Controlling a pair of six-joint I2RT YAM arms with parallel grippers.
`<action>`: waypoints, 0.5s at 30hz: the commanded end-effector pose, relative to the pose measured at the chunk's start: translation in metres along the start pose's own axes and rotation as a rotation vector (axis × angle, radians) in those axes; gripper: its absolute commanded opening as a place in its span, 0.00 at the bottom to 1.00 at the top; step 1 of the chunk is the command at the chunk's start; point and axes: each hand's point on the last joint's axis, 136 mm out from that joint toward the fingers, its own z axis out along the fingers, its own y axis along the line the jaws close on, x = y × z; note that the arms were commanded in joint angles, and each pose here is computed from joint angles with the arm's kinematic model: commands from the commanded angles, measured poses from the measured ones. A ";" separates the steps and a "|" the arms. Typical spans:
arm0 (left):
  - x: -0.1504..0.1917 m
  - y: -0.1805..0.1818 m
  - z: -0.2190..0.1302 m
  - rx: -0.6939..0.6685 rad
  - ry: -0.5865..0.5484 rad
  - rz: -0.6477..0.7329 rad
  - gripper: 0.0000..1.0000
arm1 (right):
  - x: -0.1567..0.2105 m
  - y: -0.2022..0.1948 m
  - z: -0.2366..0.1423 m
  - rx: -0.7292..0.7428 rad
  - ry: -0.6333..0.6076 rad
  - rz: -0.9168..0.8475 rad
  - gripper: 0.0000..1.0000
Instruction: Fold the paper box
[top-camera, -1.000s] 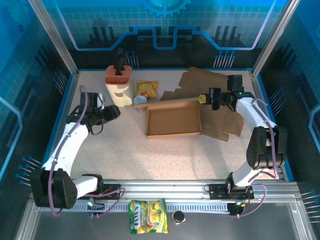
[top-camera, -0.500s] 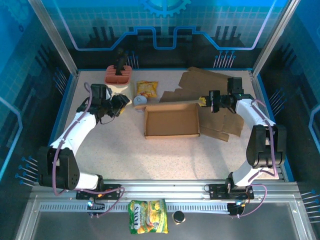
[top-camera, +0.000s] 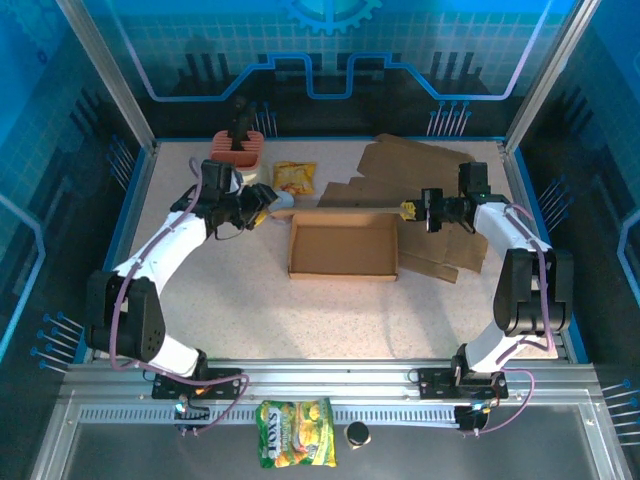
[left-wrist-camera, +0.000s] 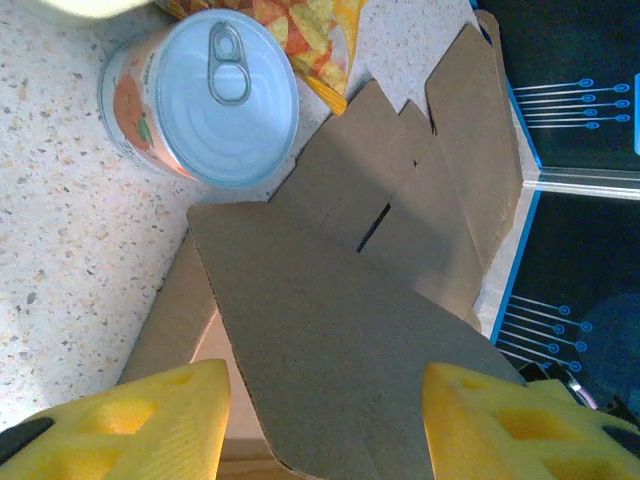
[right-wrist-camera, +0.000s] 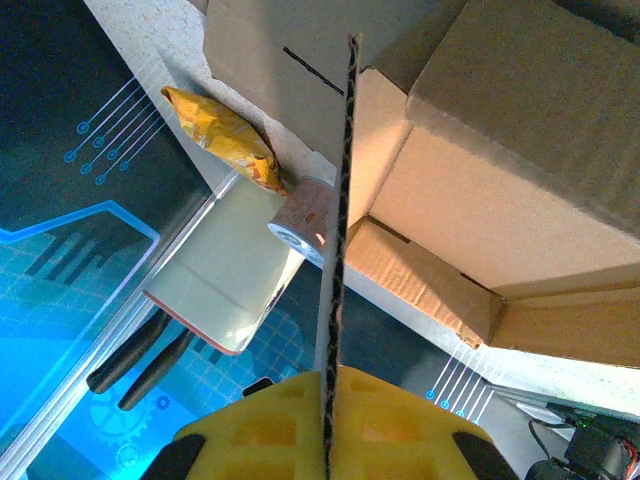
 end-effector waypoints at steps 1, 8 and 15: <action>0.000 0.002 -0.001 0.002 -0.004 -0.020 0.54 | -0.001 -0.001 -0.003 -0.010 0.014 -0.006 0.00; 0.002 0.001 0.002 0.012 -0.030 -0.200 0.50 | -0.005 -0.001 0.000 -0.008 0.009 -0.006 0.00; 0.014 0.021 0.002 -0.027 -0.045 -0.517 0.43 | -0.006 0.000 0.001 -0.017 0.008 -0.005 0.00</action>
